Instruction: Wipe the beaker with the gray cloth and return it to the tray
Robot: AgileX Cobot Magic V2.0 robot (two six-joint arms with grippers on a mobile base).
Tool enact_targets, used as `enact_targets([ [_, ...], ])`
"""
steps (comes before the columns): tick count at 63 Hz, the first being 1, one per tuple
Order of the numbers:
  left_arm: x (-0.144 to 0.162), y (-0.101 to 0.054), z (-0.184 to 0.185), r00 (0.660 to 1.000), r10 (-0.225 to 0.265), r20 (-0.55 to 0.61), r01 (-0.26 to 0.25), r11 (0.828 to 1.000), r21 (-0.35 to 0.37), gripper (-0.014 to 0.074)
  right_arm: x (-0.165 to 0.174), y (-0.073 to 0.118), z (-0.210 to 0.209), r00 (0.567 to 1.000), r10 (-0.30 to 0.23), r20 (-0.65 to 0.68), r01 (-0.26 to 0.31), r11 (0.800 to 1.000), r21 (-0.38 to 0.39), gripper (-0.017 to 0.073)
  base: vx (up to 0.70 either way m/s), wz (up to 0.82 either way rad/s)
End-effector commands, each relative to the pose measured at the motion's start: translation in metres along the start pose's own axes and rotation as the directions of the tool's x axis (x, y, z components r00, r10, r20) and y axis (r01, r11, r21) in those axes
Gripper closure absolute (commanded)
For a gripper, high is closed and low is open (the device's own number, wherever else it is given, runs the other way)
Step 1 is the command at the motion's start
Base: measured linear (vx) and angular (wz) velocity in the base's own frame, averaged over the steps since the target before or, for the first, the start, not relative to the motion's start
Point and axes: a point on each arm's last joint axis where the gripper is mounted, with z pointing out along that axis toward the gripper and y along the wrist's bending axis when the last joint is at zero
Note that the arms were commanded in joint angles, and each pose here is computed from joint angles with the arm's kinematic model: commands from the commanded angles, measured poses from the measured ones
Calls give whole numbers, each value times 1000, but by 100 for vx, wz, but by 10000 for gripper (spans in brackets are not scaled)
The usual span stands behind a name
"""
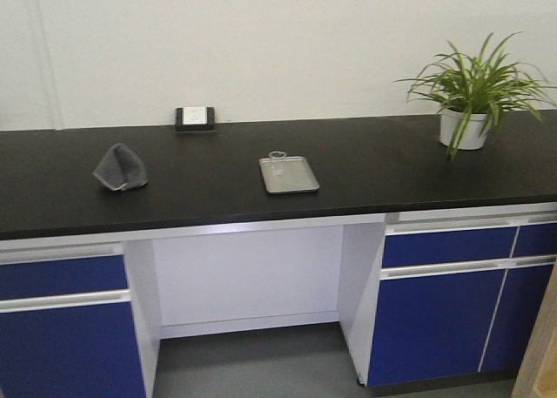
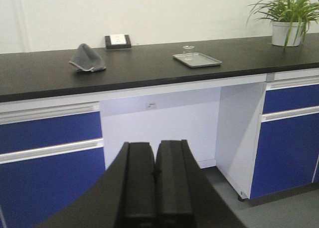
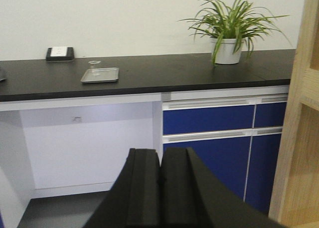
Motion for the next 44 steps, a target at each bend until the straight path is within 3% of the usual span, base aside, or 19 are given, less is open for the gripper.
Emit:
enact_targets([
  [1,2,0,0,998,-11,63,10,1000,7,600,-6,0,-1,996,-7,84,7,1000,1,571,25,-24],
  [19,2,0,0,998,-11,63,10,1000,7,600,-6,0,-1,996,-7,84,7,1000,1,571,30,-5],
  [44,2,0,0,998,-11,63,10,1000,7,600,-6,0,-1,996,-7,84,7,1000,1,571,41,20],
])
